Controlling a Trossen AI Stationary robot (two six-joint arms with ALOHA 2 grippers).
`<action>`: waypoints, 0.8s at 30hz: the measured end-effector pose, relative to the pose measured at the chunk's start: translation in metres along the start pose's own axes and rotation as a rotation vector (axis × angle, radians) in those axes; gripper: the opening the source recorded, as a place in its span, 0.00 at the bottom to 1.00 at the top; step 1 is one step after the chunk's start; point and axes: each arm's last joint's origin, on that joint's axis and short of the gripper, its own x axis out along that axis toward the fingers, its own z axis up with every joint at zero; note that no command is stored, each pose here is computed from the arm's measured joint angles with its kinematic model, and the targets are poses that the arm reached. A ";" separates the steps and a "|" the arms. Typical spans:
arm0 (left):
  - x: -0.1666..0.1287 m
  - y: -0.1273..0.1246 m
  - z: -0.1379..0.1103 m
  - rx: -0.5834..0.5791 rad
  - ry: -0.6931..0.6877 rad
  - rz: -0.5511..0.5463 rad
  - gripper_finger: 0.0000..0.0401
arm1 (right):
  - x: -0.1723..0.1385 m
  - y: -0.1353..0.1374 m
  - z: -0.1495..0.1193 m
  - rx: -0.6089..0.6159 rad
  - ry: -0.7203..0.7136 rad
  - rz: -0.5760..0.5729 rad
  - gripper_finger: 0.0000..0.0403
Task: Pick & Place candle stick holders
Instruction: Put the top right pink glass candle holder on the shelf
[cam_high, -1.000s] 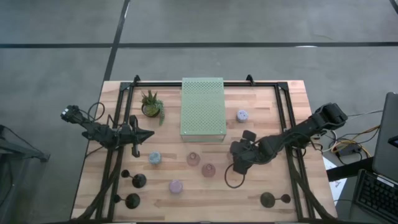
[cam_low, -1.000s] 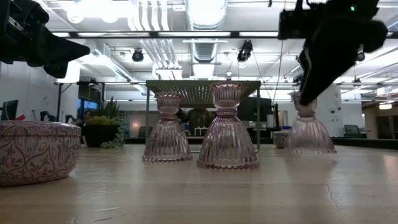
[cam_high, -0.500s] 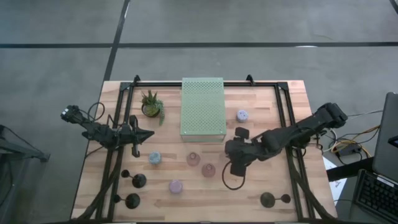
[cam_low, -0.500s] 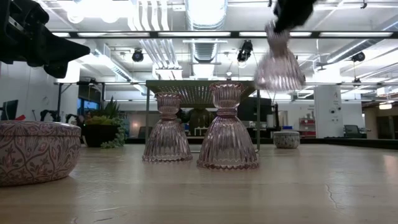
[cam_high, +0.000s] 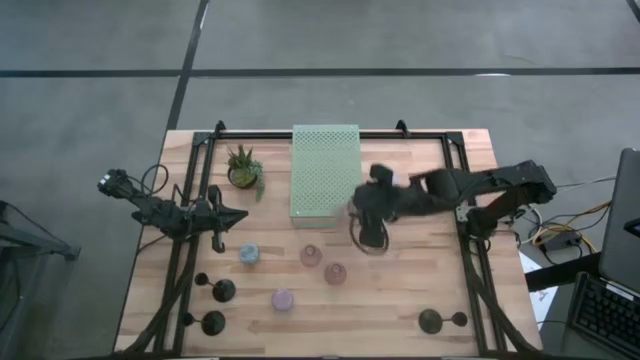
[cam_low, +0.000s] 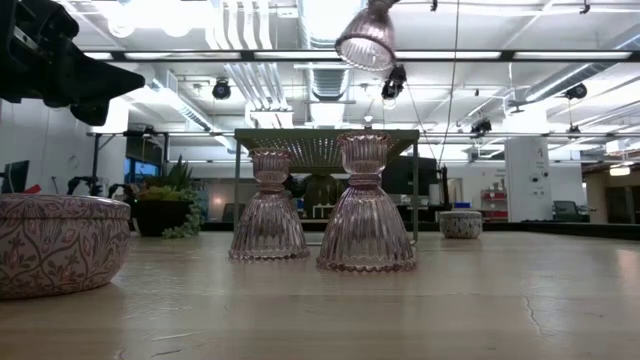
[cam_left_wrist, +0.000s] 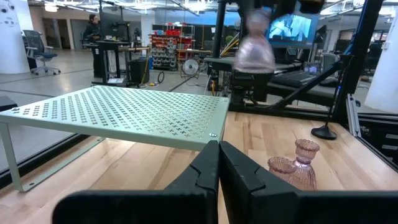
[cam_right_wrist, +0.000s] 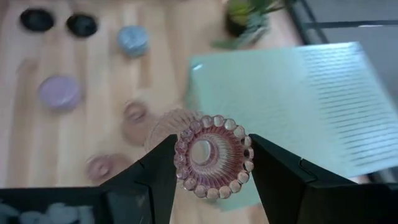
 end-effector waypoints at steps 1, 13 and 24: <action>0.000 0.000 0.000 0.000 0.000 0.000 0.03 | 0.000 -0.007 0.004 0.006 -0.004 -0.016 0.43; 0.000 0.000 0.000 0.001 0.001 0.000 0.03 | 0.026 -0.099 0.039 0.102 0.050 -0.110 0.44; 0.000 0.000 0.000 0.000 0.000 0.000 0.03 | 0.077 -0.174 0.048 0.232 0.230 -0.199 0.44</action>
